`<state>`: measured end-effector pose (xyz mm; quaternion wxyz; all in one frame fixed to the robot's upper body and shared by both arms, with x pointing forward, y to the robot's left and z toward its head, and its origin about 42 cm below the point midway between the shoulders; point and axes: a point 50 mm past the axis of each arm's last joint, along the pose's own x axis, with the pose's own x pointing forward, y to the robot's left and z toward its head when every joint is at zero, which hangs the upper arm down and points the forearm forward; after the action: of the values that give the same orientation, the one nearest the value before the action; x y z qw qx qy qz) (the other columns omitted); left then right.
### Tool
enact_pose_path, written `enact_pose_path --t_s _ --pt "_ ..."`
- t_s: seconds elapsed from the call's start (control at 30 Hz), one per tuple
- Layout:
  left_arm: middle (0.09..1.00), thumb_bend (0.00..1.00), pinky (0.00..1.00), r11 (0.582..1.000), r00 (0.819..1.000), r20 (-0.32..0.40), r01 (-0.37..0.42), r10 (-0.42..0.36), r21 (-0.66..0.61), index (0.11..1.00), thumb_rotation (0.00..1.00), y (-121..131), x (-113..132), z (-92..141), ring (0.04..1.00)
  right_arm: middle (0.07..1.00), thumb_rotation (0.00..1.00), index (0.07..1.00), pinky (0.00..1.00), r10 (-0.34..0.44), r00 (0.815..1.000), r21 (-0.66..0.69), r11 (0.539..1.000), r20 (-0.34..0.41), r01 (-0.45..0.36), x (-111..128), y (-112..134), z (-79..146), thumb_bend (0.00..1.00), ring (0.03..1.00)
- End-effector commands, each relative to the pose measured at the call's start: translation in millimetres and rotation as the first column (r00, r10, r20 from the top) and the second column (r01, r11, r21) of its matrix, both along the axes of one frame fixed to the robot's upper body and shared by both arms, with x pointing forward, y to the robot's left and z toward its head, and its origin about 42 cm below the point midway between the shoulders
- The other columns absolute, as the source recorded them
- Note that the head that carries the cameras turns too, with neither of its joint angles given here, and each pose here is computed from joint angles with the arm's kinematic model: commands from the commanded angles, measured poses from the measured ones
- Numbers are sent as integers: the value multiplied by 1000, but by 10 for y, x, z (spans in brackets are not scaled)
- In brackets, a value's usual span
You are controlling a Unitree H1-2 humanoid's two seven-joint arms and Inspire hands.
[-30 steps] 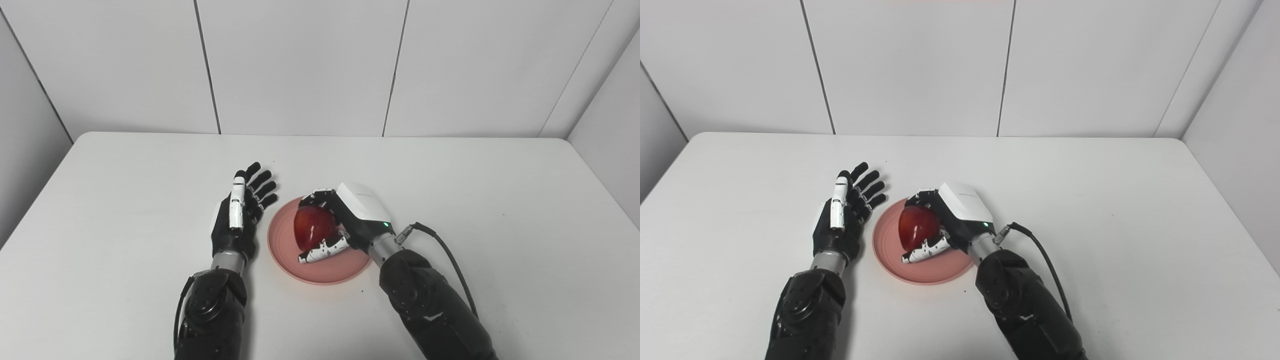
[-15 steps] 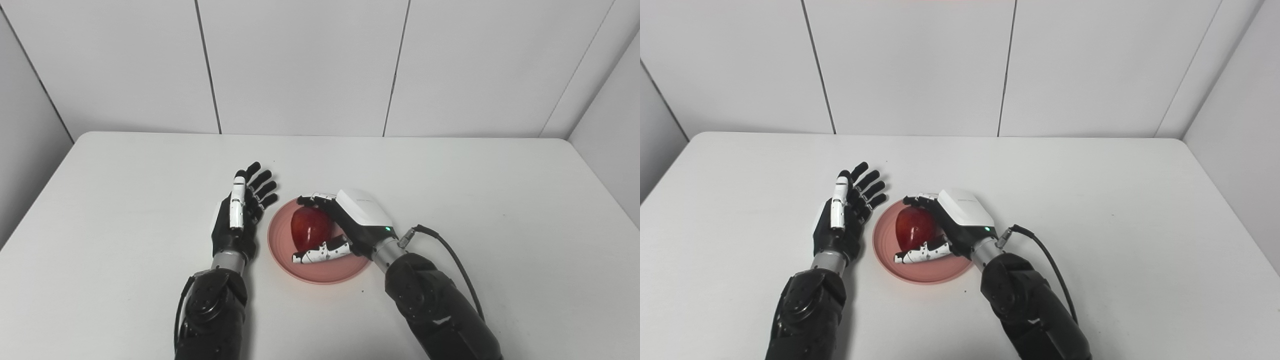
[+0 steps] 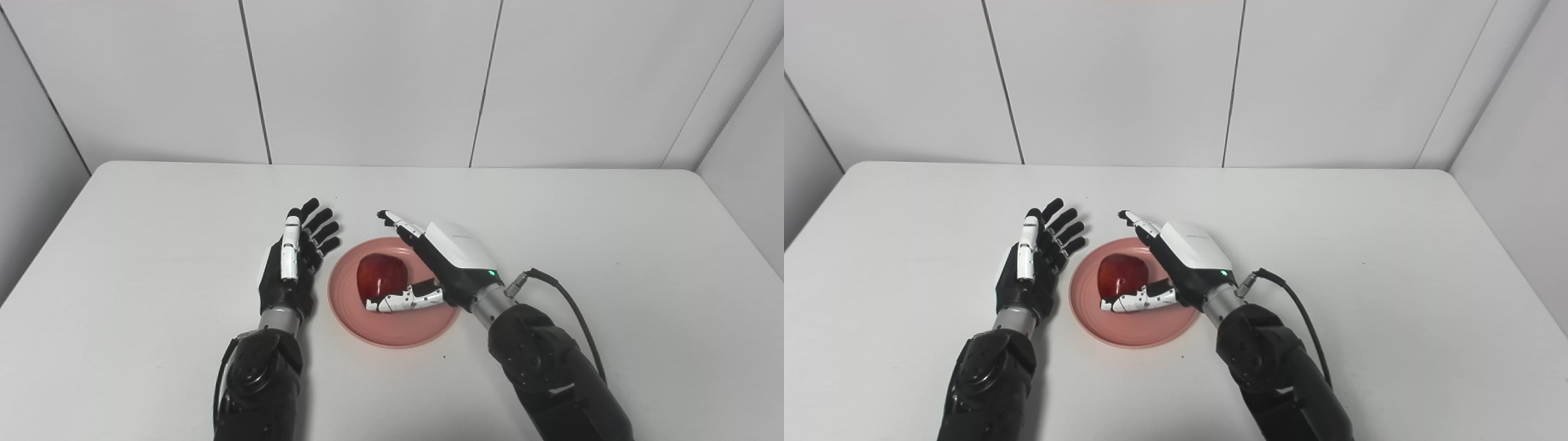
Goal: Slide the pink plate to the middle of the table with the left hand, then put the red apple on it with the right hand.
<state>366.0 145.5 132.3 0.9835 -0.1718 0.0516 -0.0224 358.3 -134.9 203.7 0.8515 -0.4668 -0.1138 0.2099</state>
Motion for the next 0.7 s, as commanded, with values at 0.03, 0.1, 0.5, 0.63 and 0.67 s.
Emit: enact_pose_path --t_s 0.03,0.1,0.5,0.63,0.67 --pt "846 371 817 1000 998 -58 1 -1 0 847 1000 -22 12 -71 829 932 619 972 810 -3 997 50 999 81 -1 25 -42 278 1000 901" --pt "847 369 820 1000 998 -60 1 -2 -3 848 1000 -21 11 -67 830 924 625 968 801 -10 995 73 997 102 3 15 -75 323 1000 892" --pt "844 372 823 1000 998 -64 -2 1 -21 841 1000 -4 19 -77 829 924 646 946 807 -95 976 234 971 196 48 -35 -357 629 1000 885" --pt "847 373 824 1000 998 -66 -5 4 -12 841 1000 -1 19 -75 829 920 680 945 813 -146 968 269 959 203 88 -41 -485 659 1000 888" --pt "848 373 822 1000 998 -66 -4 3 -10 842 1000 1 18 -75 829 917 683 942 814 -157 966 280 955 206 96 -35 -519 655 1000 888"
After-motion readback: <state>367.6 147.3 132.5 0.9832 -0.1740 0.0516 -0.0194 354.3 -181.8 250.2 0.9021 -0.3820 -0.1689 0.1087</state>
